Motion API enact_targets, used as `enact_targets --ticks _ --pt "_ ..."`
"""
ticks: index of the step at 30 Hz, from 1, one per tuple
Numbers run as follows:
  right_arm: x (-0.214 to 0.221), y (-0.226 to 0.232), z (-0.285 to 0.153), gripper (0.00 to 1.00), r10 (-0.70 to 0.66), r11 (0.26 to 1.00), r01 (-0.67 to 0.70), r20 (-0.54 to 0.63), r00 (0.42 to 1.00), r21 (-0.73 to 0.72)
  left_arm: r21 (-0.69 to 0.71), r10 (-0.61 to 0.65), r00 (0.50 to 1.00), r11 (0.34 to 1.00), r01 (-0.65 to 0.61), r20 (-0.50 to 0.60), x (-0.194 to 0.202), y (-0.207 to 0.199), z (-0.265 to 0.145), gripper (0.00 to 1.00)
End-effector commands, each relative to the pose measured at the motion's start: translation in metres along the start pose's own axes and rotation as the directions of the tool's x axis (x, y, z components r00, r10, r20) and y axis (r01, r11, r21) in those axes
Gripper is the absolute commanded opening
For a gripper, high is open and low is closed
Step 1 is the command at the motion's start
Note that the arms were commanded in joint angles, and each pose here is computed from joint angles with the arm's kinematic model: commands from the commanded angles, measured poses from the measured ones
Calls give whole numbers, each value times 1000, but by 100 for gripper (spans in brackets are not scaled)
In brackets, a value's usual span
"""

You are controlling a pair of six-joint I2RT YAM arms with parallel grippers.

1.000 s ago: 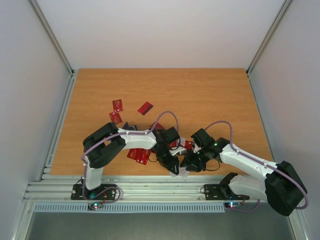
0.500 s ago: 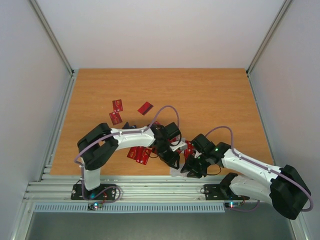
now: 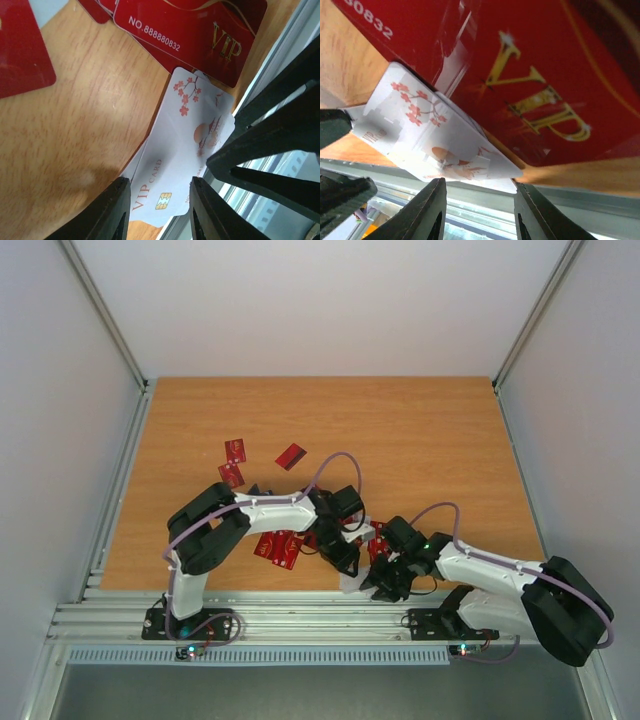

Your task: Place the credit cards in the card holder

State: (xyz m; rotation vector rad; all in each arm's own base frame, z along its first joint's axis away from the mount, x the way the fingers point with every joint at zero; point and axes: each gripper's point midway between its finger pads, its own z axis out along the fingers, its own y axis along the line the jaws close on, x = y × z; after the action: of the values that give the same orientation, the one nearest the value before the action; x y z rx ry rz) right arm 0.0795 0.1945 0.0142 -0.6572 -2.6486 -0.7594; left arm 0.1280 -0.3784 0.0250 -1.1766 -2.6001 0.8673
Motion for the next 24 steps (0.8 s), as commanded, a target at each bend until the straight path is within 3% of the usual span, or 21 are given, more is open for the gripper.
enact_targets --ticks 1,14,24 --pt "-9 10 1 38 -31 999 31 36 999 -17 -11 -32 998 999 31 -46 22 9 7 36" --pt "-29 44 -8 39 -121 992 123 86 989 -20 148 -131 991 980 134 -32 44 -14 5 36" --pt "-30 63 -20 39 -227 974 228 78 971 1 132 -144 990 981 144 -8 41 -12 0 35"
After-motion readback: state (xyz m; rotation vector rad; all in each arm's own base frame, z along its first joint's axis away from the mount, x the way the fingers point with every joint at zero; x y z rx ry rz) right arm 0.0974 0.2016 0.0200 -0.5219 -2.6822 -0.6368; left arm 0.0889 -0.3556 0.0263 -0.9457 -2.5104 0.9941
